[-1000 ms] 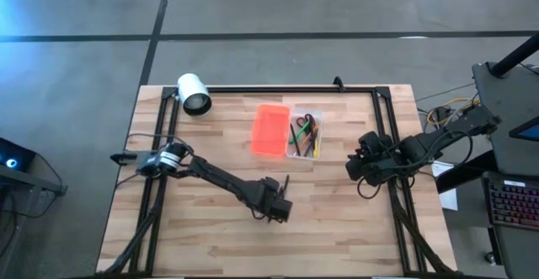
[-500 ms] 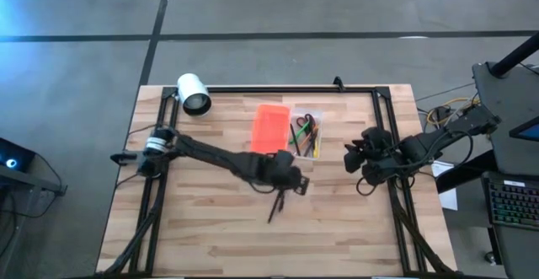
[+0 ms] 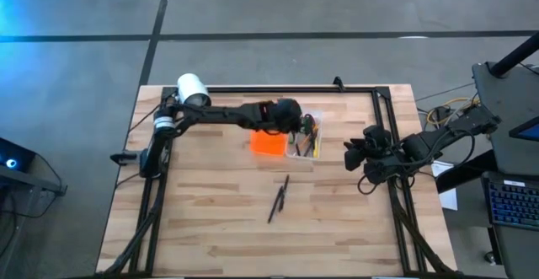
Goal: Pick & place school supplies into a supply box
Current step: Put the purple pen into the orange supply box, then put the left black pen into the orange supply box
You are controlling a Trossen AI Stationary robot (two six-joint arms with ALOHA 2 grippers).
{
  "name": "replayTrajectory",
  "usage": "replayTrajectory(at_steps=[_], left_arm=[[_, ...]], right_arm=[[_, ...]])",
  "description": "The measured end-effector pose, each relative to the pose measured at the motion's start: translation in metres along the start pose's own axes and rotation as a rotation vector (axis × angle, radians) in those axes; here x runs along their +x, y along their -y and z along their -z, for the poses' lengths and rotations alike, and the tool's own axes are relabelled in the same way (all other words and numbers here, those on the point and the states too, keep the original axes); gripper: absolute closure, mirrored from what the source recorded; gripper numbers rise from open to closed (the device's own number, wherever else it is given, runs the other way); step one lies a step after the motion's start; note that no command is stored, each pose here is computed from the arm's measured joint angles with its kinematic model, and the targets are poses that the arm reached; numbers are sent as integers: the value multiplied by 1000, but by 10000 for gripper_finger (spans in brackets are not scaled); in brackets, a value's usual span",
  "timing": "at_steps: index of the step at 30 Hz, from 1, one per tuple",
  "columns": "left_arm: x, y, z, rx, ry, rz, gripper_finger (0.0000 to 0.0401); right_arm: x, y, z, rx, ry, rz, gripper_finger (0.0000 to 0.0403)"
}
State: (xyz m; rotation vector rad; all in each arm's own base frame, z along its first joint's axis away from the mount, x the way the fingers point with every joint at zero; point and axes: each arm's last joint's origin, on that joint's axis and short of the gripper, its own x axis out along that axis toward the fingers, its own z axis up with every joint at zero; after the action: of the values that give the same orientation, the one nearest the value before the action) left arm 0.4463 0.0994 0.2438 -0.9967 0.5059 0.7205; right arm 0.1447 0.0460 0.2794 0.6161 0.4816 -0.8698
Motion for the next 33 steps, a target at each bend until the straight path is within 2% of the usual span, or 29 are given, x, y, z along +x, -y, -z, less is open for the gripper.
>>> replayTrajectory(at_steps=[6,10,17,24,26,29,33], left_arm=[[25,-8,-5,-11,-34,70,369],[38,-13,4,5,-39,35,364],[36,-9,11,116,36,-24,359],[32,-4,18,143,26,-20,313],[30,-4,22,153,-6,-19,301],[16,2,31,227,-70,-16,296],[-23,20,66,371,-166,-35,295]], right_arm=[[1,-2,0,23,0,-12,278],[2,-5,2,32,-20,-17,272],[5,-11,7,59,-36,-23,247],[10,-18,12,57,-60,-19,202],[10,-19,14,58,-75,-24,191],[11,-20,15,54,-84,-24,179],[11,-21,16,51,-123,-31,168]])
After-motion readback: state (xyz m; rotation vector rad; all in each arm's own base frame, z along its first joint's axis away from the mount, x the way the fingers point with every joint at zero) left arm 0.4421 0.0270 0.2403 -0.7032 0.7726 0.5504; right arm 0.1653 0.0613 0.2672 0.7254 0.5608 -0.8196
